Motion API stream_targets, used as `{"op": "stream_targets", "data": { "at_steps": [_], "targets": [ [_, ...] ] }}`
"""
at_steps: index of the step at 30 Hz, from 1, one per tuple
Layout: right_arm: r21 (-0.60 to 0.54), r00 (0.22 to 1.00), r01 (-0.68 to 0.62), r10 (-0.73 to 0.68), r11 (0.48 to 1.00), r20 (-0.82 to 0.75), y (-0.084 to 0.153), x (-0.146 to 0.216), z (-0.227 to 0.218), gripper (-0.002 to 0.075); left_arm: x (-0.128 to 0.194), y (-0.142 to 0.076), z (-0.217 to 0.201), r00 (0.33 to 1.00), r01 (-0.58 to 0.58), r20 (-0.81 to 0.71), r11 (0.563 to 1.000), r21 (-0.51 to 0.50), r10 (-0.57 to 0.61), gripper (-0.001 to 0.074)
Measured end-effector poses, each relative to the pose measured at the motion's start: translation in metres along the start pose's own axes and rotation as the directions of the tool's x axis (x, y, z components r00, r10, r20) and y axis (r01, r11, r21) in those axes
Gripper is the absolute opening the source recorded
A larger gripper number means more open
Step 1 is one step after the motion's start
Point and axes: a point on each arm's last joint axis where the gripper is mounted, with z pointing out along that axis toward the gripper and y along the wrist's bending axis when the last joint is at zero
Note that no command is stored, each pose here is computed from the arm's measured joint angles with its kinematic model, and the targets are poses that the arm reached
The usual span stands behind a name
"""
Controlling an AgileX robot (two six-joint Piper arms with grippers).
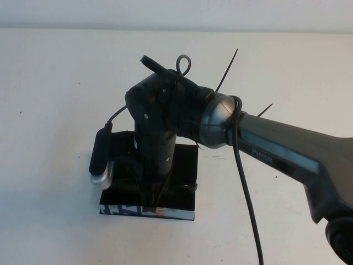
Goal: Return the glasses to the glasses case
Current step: Place the glasses in the glasses case
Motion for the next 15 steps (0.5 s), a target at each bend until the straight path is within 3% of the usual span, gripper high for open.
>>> {"op": "stream_targets", "data": {
  "at_steps": [15],
  "targets": [
    [0.004,1.000,0.001,-0.001,1.000,0.006,-0.006,-0.010,0.012,0.0026,0.000,0.000,0.000,1.000,0.000,0.000,1.000,0.000,0.000,-0.0004]
  ]
}}
